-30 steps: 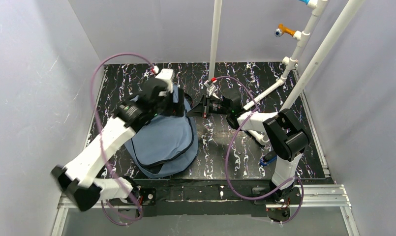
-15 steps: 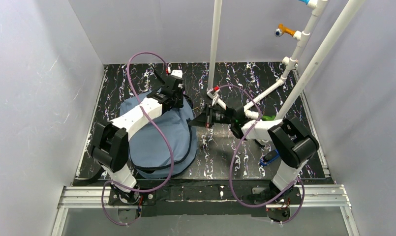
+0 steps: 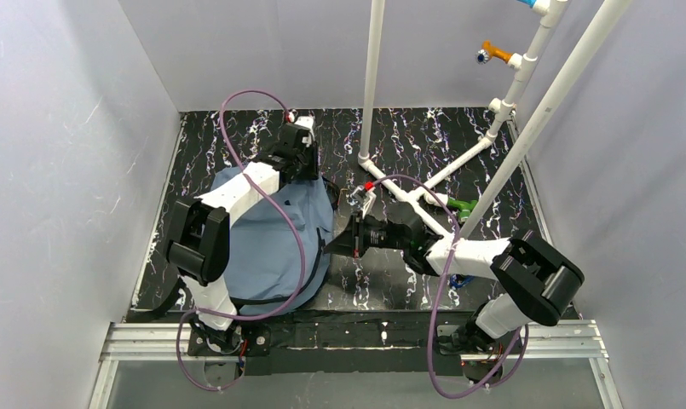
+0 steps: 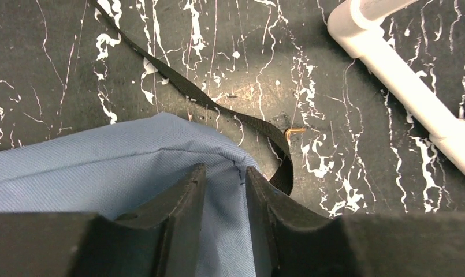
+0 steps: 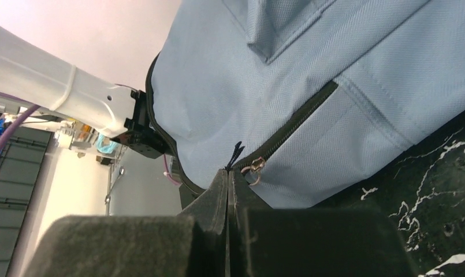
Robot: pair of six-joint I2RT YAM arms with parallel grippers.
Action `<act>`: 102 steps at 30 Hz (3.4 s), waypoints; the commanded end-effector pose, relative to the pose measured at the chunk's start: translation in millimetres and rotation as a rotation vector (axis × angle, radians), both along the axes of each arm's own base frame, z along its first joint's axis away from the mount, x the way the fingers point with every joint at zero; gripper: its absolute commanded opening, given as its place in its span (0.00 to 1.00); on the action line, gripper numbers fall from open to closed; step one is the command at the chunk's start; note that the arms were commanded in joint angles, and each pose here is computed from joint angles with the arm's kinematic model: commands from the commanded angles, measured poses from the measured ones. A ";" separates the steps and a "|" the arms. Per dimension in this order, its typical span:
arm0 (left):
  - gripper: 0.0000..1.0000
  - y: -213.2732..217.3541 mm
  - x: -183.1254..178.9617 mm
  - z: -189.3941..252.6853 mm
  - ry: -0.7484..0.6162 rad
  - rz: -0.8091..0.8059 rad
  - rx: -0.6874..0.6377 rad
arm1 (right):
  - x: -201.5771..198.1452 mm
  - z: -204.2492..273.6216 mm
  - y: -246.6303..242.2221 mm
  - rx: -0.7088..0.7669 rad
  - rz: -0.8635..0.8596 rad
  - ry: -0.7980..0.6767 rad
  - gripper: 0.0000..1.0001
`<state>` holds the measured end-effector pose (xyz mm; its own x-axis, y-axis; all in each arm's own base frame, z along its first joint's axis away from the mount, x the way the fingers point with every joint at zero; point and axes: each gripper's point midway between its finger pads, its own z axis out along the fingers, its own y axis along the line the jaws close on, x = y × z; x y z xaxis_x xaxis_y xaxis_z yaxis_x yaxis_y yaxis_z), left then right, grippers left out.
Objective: Pack the student bag
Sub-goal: Zip the student bag at the center of the board.
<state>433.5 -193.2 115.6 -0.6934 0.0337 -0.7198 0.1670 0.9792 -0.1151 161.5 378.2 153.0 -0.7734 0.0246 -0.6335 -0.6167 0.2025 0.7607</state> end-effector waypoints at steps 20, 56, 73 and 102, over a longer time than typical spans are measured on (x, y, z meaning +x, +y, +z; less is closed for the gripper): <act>0.64 39.1 -219.5 73.1 0.125 -0.030 -0.491 | 127.0 73.4 15.2 0.057 -0.032 0.018 0.01; 0.44 36.3 -80.1 -22.0 0.143 0.124 -0.405 | -18.1 19.1 4.7 -0.041 0.051 0.052 0.01; 0.60 7.7 -240.2 108.6 0.074 -0.385 -0.640 | 13.3 41.9 11.6 -0.107 0.086 0.087 0.01; 0.74 -40.1 -280.0 59.9 -0.024 -0.524 -0.184 | 122.6 124.9 28.4 0.177 0.002 0.274 0.01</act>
<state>106.8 -234.0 170.0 -0.7780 0.1831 -0.6010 0.5711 0.6049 -0.5550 281.9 403.1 230.7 -0.9531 0.0881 -0.2895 -0.2737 0.1573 0.9489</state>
